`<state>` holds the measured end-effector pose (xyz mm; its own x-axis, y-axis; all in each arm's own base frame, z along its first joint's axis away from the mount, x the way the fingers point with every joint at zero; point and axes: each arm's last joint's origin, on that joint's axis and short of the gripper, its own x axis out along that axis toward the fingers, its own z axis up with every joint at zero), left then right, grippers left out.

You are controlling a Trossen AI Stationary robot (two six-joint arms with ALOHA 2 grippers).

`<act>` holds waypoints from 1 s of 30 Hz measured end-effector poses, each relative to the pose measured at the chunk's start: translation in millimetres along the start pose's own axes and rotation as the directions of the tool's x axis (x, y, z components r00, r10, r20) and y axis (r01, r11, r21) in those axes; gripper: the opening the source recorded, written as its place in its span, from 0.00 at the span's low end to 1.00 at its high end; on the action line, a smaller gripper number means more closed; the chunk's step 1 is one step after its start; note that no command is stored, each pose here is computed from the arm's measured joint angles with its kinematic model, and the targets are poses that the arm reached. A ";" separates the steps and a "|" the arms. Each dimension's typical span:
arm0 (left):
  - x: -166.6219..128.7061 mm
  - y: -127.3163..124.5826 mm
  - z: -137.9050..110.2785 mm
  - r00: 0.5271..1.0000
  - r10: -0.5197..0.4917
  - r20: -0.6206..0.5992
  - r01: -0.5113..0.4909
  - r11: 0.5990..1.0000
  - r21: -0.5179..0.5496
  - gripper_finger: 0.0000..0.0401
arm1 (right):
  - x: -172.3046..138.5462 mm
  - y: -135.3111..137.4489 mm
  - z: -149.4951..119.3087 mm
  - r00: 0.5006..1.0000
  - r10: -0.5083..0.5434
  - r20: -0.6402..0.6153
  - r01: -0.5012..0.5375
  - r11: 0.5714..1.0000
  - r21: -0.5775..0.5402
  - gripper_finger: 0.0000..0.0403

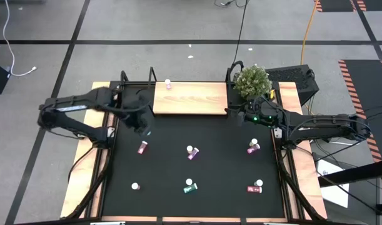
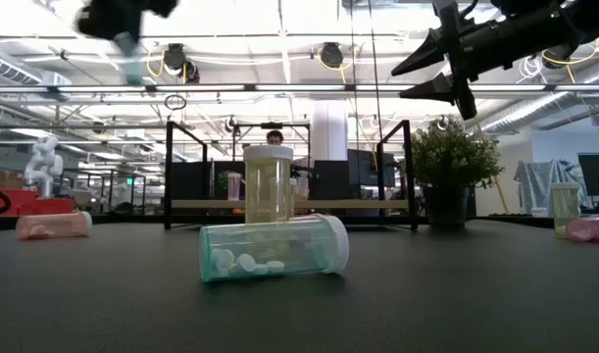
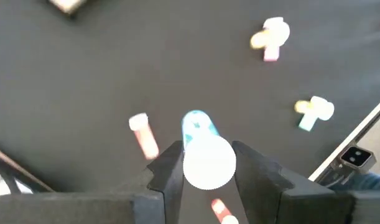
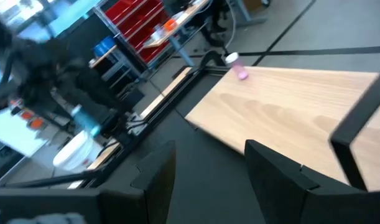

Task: Pick and place medicine bottles onto shelf by color
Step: Put the top left blue medicine bottle on the shelf

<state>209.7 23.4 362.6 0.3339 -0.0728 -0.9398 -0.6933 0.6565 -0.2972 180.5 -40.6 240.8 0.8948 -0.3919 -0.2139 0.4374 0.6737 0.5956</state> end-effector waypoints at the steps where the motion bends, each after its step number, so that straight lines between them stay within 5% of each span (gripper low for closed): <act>1: -2.9 -3.0 11.1 1.000 0.006 0.005 -0.006 1.000 0.021 0.32 | 0.0 0.6 0.0 1.000 0.015 -0.008 -0.015 1.000 -0.008 0.46; 13: -11.2 0.6 161.6 0.985 0.042 0.167 -0.069 0.985 0.158 0.32 | -0.1 2.6 -1.3 0.996 0.076 -0.056 -0.082 0.991 -0.104 0.46; 24: 45.0 58.1 249.6 0.967 0.123 0.224 -0.234 0.779 0.582 0.32 | -0.1 2.5 -1.4 0.996 0.074 -0.055 -0.078 0.994 -0.075 0.46; 30: 78.0 93.4 273.5 0.971 0.152 0.185 -0.233 0.780 0.581 0.32 | 0.1 -0.6 1.3 0.999 -0.023 0.027 0.023 0.999 -0.033 0.46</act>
<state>345.7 284.3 307.7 0.3371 0.1685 -0.9263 -0.2476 0.9651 0.0855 180.2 -41.8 241.4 0.8820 -0.4238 -0.2062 0.4610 0.6849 0.5642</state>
